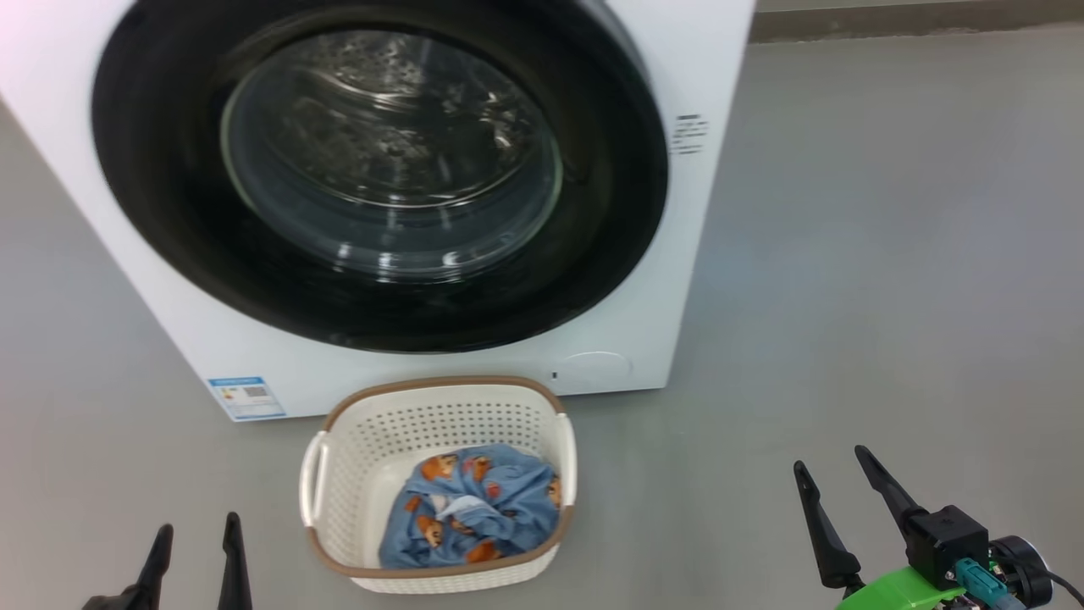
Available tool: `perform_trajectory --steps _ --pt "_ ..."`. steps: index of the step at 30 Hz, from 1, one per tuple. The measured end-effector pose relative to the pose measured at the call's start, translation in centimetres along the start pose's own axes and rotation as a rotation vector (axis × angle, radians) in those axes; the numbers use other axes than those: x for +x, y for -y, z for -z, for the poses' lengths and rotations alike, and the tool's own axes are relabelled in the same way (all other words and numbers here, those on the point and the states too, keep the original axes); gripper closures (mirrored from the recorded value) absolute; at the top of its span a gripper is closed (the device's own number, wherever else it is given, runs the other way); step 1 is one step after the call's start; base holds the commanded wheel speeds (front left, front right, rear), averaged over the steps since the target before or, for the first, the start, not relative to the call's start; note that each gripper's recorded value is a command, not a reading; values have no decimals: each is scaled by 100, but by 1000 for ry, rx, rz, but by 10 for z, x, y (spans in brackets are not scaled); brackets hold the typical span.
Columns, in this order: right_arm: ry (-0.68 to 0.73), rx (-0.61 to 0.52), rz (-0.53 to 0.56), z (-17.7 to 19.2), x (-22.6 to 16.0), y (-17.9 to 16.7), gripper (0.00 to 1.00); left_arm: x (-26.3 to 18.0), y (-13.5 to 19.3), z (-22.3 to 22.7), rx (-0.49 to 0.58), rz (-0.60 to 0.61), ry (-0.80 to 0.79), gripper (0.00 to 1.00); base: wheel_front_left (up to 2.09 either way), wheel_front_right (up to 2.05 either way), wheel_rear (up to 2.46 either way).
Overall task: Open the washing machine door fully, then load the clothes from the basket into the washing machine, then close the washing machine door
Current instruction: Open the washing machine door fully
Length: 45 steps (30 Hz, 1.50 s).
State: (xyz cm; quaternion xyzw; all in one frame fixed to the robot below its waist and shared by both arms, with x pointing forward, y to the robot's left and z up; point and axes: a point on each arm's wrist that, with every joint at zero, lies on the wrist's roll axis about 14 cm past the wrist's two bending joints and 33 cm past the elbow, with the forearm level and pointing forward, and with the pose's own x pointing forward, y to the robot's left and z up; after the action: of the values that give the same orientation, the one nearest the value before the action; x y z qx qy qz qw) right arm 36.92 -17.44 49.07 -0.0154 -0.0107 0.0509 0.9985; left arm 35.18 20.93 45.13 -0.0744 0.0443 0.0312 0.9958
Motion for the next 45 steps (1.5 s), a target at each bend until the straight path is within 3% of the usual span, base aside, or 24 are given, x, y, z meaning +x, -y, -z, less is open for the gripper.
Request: perform_trajectory --steps 9,22,23,24,25,39,45 --pt "-2 -1 -1 1 0 0 0 1 0 -4 -8 0 15 0 71 71 -142" --pt "11 -2 -6 -4 2 -2 0 0 -1 -6 -18 -5 20 0 9 9 -17" --pt "13 -2 -7 -4 2 -2 4 0 -1 -6 -19 -5 20 0 0 0 0" --pt "13 -2 -7 -4 2 -2 62 0 -1 -6 -20 -6 21 0 0 0 0" --pt "14 -1 -8 -4 2 -3 100 0 -1 -6 -20 -6 21 0 0 0 0" --pt "1 13 -11 0 1 -4 100 0 -1 -5 -20 -5 18 0 0 0 0" --pt "11 135 56 1 -1 10 100 0 -1 -5 -26 -8 17 0 0 0 0"
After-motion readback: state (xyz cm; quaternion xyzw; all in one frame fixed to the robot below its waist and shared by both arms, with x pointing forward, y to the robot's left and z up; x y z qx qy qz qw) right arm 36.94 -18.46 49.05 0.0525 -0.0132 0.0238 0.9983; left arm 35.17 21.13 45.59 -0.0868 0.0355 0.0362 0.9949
